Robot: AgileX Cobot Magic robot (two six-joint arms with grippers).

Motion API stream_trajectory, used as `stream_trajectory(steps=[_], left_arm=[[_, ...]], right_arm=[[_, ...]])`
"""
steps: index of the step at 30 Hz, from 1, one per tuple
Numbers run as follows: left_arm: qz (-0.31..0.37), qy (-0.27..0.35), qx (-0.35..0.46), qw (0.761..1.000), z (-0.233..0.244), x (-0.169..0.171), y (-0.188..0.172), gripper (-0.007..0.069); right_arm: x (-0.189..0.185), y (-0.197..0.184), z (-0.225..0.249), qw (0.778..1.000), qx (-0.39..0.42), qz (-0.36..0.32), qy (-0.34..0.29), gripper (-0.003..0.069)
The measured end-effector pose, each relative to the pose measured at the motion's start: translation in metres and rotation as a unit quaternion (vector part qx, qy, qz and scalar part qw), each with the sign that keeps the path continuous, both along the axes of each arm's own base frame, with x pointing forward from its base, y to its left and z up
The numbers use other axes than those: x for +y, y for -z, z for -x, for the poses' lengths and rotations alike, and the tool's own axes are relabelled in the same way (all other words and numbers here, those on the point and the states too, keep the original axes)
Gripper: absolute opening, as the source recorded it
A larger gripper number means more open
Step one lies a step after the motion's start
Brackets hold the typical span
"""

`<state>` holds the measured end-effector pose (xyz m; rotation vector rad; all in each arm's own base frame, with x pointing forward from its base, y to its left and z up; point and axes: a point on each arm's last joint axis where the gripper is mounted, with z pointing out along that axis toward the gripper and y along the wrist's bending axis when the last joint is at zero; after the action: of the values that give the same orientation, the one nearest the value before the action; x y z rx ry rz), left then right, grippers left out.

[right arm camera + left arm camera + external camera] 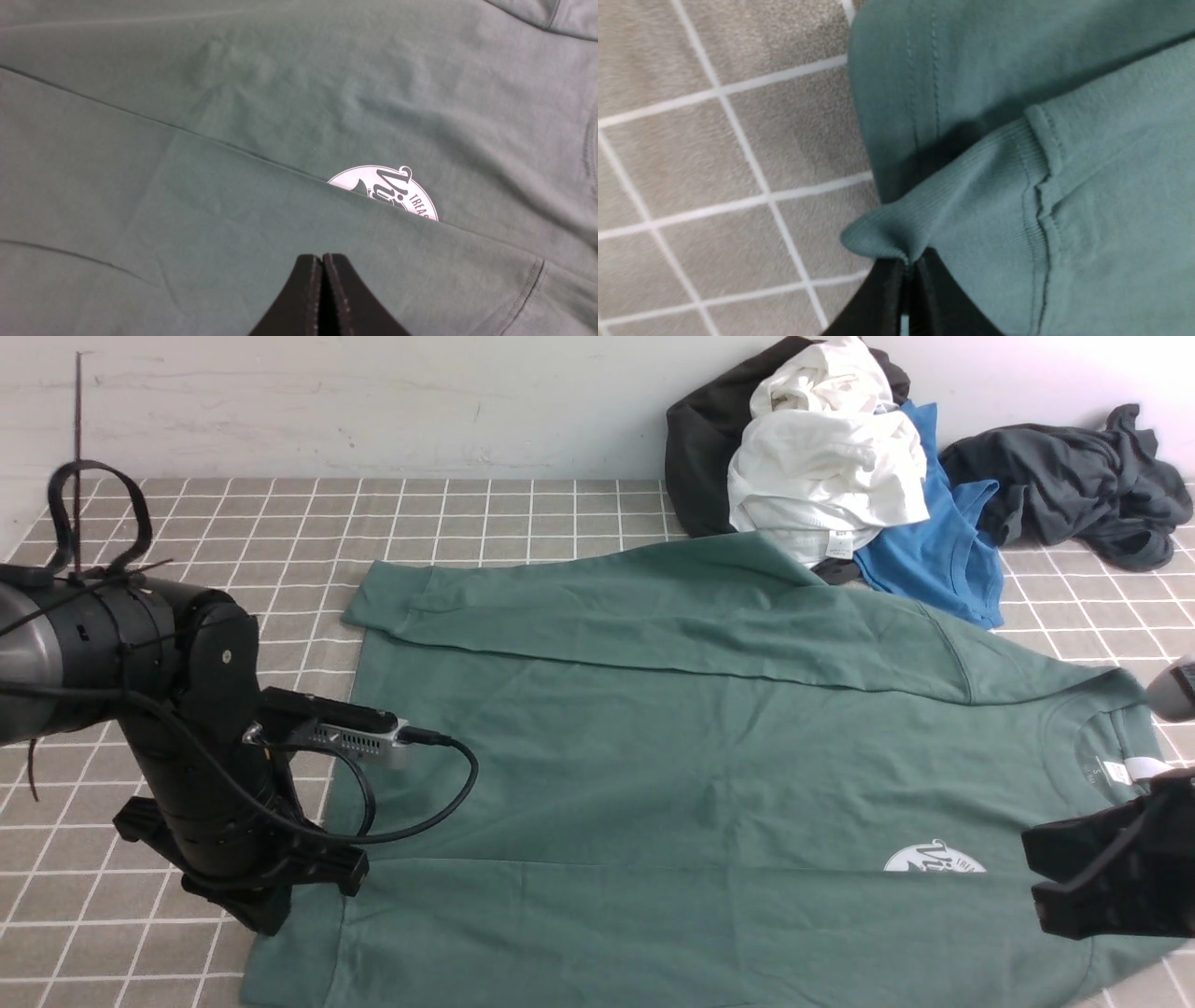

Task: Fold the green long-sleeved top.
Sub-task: Use the left arm to drag and place the cuff at the centered position on the left edge of the fabric

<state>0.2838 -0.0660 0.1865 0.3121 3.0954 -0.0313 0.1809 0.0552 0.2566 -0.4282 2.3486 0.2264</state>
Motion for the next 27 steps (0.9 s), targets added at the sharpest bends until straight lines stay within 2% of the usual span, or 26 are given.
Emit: stream_trajectory(steps=[9,17,20,26,27], left_arm=[[0.031,0.006,-0.089,0.996,0.018,0.002,-0.057,-0.0005],[0.067,0.035,-0.245,0.966,-0.009,-0.006,-0.126,-0.0005],[0.057,0.043,-0.264,0.962,-0.037,-0.010,-0.125,-0.0005],[0.004,0.026,-0.211,0.977,-0.105,-0.011,-0.072,0.0004],[0.004,0.024,-0.213,0.977,-0.109,-0.011,-0.072,0.0009]], right_arm=[[0.000,0.000,0.000,1.000,0.000,0.000,0.000,-0.0014],[0.000,0.000,0.000,1.000,0.000,0.000,0.000,-0.0014],[0.000,0.000,0.000,1.000,0.000,0.000,0.000,-0.0014],[0.000,0.000,0.000,1.000,0.001,0.000,0.000,-0.0014],[0.000,0.000,0.000,1.000,0.001,0.000,0.000,-0.0014]])
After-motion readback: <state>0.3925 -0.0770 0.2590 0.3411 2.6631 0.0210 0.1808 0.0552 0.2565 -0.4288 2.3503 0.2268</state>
